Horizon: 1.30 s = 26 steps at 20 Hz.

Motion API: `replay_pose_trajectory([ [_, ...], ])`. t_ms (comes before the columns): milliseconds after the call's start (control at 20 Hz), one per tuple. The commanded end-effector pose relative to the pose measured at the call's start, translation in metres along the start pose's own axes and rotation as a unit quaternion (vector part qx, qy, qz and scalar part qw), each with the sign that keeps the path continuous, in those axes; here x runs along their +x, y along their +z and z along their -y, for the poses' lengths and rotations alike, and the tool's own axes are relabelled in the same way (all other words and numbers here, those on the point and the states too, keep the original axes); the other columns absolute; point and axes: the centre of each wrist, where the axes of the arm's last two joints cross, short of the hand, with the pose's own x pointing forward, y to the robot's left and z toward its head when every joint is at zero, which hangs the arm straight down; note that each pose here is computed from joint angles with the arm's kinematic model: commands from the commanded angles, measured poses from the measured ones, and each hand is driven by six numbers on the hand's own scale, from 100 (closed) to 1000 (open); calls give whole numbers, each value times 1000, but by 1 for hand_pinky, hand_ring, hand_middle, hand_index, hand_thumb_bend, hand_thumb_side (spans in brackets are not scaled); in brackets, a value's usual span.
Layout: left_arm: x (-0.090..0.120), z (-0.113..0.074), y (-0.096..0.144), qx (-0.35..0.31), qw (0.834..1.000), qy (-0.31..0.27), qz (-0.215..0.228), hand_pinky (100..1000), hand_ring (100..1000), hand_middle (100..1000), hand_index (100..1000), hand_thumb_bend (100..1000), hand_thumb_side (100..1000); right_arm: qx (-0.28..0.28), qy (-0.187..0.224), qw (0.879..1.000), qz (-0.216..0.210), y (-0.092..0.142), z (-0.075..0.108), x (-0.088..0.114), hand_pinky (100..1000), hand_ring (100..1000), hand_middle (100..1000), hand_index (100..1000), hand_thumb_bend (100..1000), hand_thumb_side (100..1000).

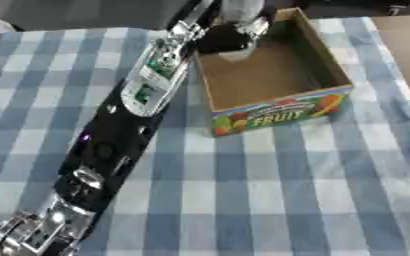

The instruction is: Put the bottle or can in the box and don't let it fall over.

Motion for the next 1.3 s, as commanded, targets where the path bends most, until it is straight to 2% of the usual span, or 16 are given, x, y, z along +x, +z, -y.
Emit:
replay_pose_trajectory([
  [50,-3,-14,1,-9,999,-42,5,1000,746,943,1000,406,536,1,9,1000,8,-1,3,7,882,1000,1000,1000,100,713],
  [400,-21,-14,11,-9,997,-78,-28,1000,733,929,978,359,527,-5,9,1000,5,1,4,6,883,1000,1000,1000,100,711],
  [650,-29,-20,24,5,996,-76,-43,1000,723,925,973,324,521,-9,10,1000,3,3,6,5,883,1000,1000,1000,100,708],
  [1200,-31,-59,82,50,995,-52,-71,1000,691,897,962,229,520,-27,18,999,-1,11,15,3,883,1000,1000,1000,100,690],
  [1250,-31,-62,87,52,995,-50,-74,1000,689,896,962,159,559,-28,19,999,-1,11,16,3,883,1000,1000,1000,100,689],
  [1300,-31,-66,93,55,994,-48,-79,1000,688,895,962,217,523,-30,19,999,-1,12,17,3,883,1000,1000,1000,100,687],
])
